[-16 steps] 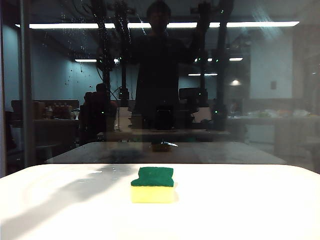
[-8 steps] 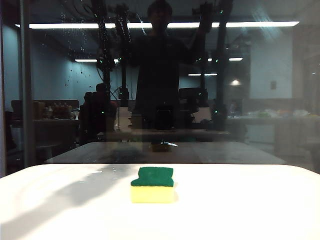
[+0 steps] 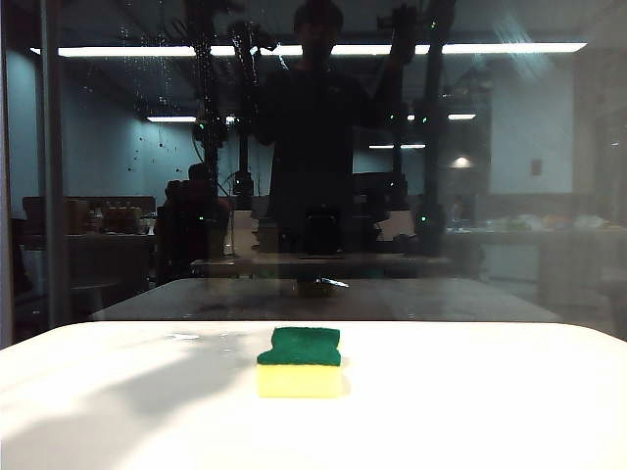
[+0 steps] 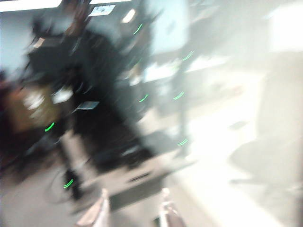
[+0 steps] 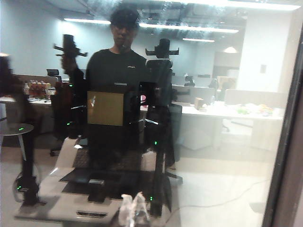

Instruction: Reach upward to find where there is water on the glass, pick up the sponge from the table, dry the water, and finally place the sponge back on the table.

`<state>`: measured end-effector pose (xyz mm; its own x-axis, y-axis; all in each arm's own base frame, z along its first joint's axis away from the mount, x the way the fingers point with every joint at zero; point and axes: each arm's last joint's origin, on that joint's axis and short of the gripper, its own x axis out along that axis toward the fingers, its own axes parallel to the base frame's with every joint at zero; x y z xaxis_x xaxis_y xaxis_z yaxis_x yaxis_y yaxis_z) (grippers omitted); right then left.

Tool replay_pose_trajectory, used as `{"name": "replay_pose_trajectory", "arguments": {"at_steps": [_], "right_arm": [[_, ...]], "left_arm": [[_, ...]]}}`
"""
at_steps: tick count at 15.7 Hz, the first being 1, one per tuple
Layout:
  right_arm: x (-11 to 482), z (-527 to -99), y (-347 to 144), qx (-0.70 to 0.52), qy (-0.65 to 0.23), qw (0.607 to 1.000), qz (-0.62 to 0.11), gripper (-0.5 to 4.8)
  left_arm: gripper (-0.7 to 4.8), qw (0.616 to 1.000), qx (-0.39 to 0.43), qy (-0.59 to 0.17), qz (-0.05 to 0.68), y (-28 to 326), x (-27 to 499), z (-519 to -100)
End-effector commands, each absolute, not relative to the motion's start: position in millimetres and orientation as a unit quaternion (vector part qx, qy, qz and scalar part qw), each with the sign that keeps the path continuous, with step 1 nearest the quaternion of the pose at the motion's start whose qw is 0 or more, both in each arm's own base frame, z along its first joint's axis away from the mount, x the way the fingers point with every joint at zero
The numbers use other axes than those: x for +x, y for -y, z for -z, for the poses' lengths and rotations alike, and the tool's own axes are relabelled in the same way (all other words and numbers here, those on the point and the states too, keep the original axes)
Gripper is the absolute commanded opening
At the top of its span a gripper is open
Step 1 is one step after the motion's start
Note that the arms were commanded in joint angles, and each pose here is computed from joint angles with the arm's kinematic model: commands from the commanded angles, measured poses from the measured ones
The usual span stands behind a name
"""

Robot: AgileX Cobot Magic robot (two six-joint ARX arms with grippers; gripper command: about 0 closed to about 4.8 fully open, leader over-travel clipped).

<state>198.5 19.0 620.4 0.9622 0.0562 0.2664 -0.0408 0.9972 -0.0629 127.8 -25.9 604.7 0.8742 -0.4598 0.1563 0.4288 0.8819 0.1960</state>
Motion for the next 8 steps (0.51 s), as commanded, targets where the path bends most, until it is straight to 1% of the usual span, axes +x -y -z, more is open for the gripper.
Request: {"name": "replay_pose_trajectory", "arguments": {"at_steps": [1,2,3,4,5,6,7,8], "right_arm": [[192.9,-624.5,-18.3,-0.029,0.15,0.988,-0.021,-0.06],[192.9,-624.5,-18.3,-0.029,0.15,0.988,-0.021,-0.06],[192.9,-624.7,-18.3,-0.029,0.151,0.988,-0.021,-0.06],[192.8,-625.0,-18.3,-0.029,0.153,0.988,-0.021,-0.06],[192.9,-625.0,-18.3,-0.029,0.153,0.988,-0.021,-0.06],[193.0,-624.9,-18.3,-0.029,0.153,0.988,-0.021,-0.06],[193.0,-624.9,-18.3,-0.029,0.153,0.988,-0.021,-0.06],[192.8,-625.0,-18.3,-0.029,0.153,0.988,-0.021,-0.06]], "left_arm": [[2.61,0.961,0.047,0.052,0.268,23.4,91.9,-596.2],[2.84,0.961,0.047,0.05,0.269,21.8,78.6,-593.1],[2.84,0.96,0.047,0.055,0.269,20.3,66.6,-590.8],[2.84,0.956,0.034,0.045,0.288,19.1,48.8,-582.7],[3.01,0.949,0.025,0.023,0.313,19.6,42.0,-574.3],[3.26,0.944,0.015,-0.024,0.329,20.1,39.8,-561.3],[3.46,0.942,0.006,-0.074,0.327,20.2,42.2,-548.9],[3.45,0.939,-0.003,-0.116,0.325,20.8,47.1,-537.1]]}}
